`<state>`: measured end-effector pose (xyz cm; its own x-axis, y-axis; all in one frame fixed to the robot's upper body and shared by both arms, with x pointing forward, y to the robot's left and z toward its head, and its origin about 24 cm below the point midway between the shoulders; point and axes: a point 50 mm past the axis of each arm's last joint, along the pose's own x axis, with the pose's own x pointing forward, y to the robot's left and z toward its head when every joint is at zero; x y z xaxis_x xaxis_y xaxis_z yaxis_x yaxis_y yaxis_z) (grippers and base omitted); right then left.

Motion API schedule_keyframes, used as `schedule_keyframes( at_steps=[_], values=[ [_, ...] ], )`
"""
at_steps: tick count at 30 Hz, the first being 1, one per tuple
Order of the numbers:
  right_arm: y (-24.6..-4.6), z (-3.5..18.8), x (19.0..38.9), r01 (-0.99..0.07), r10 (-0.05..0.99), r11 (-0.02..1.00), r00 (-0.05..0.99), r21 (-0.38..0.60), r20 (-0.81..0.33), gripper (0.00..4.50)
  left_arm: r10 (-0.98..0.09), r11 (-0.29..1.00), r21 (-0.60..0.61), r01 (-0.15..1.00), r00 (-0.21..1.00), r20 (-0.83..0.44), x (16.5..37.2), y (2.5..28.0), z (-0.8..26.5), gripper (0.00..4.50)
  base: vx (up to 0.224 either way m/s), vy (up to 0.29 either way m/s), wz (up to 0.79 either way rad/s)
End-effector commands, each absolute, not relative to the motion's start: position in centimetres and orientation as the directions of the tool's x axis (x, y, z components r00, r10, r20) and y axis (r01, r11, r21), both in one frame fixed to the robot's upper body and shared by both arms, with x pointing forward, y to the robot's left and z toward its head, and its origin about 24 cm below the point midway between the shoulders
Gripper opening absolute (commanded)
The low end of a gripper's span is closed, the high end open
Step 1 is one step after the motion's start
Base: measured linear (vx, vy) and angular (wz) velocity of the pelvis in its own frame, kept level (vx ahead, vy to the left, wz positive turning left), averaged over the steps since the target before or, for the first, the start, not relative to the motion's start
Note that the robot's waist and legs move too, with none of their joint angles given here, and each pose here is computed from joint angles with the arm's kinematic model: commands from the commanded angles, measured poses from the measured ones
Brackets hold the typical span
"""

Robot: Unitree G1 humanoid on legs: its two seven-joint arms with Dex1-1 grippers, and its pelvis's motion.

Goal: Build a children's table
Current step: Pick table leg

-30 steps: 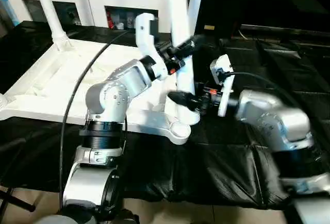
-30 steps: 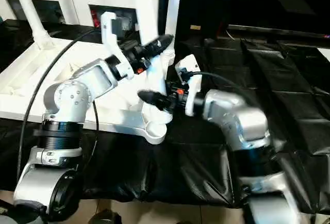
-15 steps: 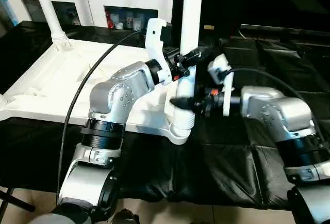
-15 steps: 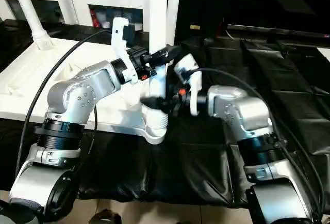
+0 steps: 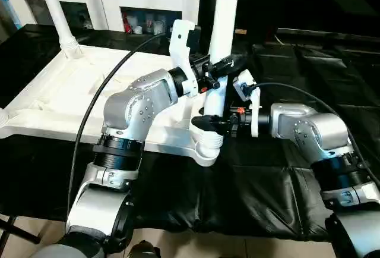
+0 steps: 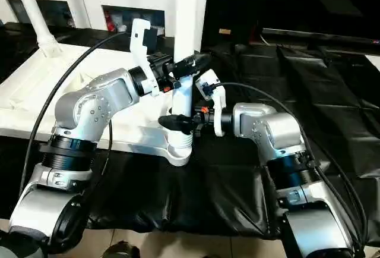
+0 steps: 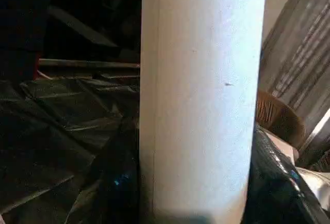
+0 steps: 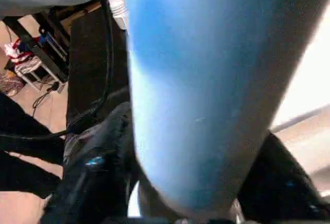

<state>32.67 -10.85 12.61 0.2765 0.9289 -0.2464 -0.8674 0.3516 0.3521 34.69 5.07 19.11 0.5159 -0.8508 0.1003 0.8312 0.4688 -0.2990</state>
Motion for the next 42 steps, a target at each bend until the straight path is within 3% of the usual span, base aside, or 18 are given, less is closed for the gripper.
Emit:
schedule_keyframes(
  at_steps=[1,6,14,15,18,20,27,30,35,36,37,39,42],
  values=[
    [-11.0,13.3,32.9,-0.875,0.930,0.354,0.290,0.331,-0.228,2.24,-0.863,0.457,-0.262,0.850,0.495,0.099,34.7,4.5,19.9,1.85,0.000,0.000,0.00],
    [-11.1,13.4,33.0,-0.875,0.928,0.360,0.297,0.324,-0.226,1.94,-0.866,0.455,-0.261,0.852,0.491,0.096,34.7,4.6,19.8,1.85,0.000,0.000,0.00],
    [-11.0,13.1,32.8,-0.877,0.928,0.358,0.296,0.322,-0.227,1.89,-0.862,0.474,-0.235,0.848,0.502,0.072,34.9,4.7,19.6,1.85,0.000,0.000,0.00],
    [-10.9,13.0,32.8,-0.876,0.928,0.359,0.297,0.321,-0.226,1.89,-0.865,0.471,-0.234,0.851,0.498,0.069,34.9,4.7,19.6,2.41,0.000,0.000,0.00],
    [-10.7,13.0,32.8,-0.877,0.928,0.361,0.304,0.317,-0.214,1.89,-0.867,0.469,-0.226,0.854,0.493,0.066,35.0,4.9,19.7,2.55,0.000,0.000,0.00],
    [-10.6,12.9,32.8,-0.876,0.926,0.367,0.313,0.312,-0.209,1.89,-0.869,0.462,-0.213,0.861,0.487,0.087,35.0,5.1,20.0,2.89,0.000,0.000,0.00],
    [-10.4,12.8,33.8,-0.838,0.885,0.464,0.446,0.287,-0.129,1.89,-0.778,0.515,-0.145,0.845,0.532,0.335,35.7,6.6,23.7,3.00,0.000,0.000,0.00],
    [-11.0,12.6,34.6,-0.779,0.816,0.572,0.572,0.258,-0.084,1.89,-0.742,0.505,-0.129,0.854,0.505,0.440,36.2,9.1,26.1,3.00,0.000,0.000,0.00],
    [-11.8,12.0,35.0,-0.706,0.734,0.673,0.675,0.220,-0.075,1.89,-0.876,0.385,0.005,0.923,0.364,0.316,35.4,11.1,25.2,3.00,0.000,0.000,0.00],
    [-11.9,11.9,35.1,-0.690,0.716,0.691,0.694,0.213,-0.076,1.89,-0.907,0.358,0.035,0.933,0.339,0.251,35.2,11.4,24.2,3.00,0.000,0.000,0.00],
    [-12.1,11.6,35.0,-0.660,0.679,0.730,0.730,0.176,-0.080,1.89,-0.942,0.332,0.116,0.936,0.323,0.086,35.1,12.3,21.7,3.00,0.000,0.000,0.00],
    [-12.1,11.4,34.8,-0.655,0.669,0.741,0.740,0.145,-0.076,1.89,-0.949,0.297,0.170,0.940,0.310,-0.057,34.9,13.1,19.4,3.00,0.000,0.000,0.00],
    [-12.2,11.1,34.4,-0.661,0.675,0.734,0.735,0.155,-0.065,1.89,-0.941,0.215,0.153,0.965,0.246,-0.232,34.2,14.2,15.6,3.00,0.000,0.000,0.00]
  ],
)
